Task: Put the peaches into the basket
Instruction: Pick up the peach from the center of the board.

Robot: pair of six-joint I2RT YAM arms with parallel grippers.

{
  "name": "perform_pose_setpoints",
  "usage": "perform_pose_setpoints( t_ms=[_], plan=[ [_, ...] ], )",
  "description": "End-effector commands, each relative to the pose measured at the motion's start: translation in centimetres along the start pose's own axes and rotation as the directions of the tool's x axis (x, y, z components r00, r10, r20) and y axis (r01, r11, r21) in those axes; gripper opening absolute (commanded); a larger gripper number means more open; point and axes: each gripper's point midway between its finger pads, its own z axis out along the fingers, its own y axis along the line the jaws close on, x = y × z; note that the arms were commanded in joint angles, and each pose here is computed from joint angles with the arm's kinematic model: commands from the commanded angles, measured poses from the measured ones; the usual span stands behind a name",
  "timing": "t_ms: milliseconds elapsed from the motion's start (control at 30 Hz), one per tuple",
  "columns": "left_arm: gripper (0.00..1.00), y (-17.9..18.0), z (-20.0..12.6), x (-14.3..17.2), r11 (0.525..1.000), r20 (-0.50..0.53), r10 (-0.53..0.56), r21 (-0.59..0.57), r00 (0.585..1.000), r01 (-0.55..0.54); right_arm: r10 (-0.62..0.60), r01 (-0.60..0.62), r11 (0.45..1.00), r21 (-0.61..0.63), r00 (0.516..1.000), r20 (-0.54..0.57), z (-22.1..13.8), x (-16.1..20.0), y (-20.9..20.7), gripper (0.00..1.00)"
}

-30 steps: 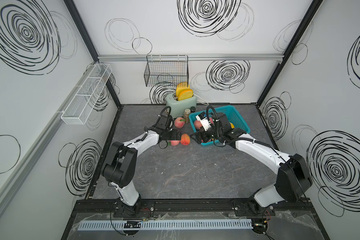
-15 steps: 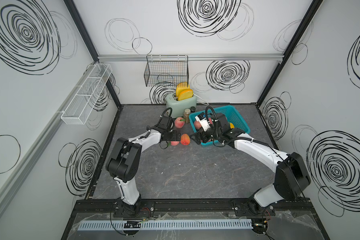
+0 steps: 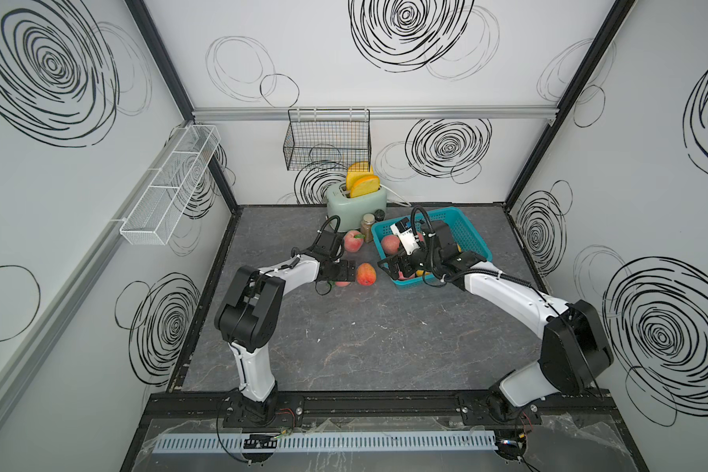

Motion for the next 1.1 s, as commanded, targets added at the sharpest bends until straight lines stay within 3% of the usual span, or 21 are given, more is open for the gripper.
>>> perform_pose_setpoints(
  t_ms=[0,467,833,1067],
  plan=[
    [0.96,-0.4,0.0,-1.0,1.000,0.023,0.007,-0.001,1.000,-0.007,-0.008,0.008,1.000,0.007,0.999,0.040,-0.9,-0.9,0.1,0.96],
    [0.75,-0.8,-1.3,-1.4,1.000,0.038,0.022,0.008,0.999,-0.022,-0.004,0.001,0.999,0.052,0.998,0.065,-2.3,-1.2,-0.6,0.95],
    [0.74,-1.9,-4.9,-1.1,0.998,0.072,0.018,0.063,0.997,-0.023,0.001,-0.005,0.999,0.053,0.998,0.069,-4.0,-0.7,0.0,0.95],
    [0.74,-4.2,-7.9,-0.2,0.983,0.082,0.017,0.180,0.997,-0.031,-0.013,0.014,1.000,-0.006,0.998,0.069,-4.5,0.5,1.7,0.95]
  ],
)
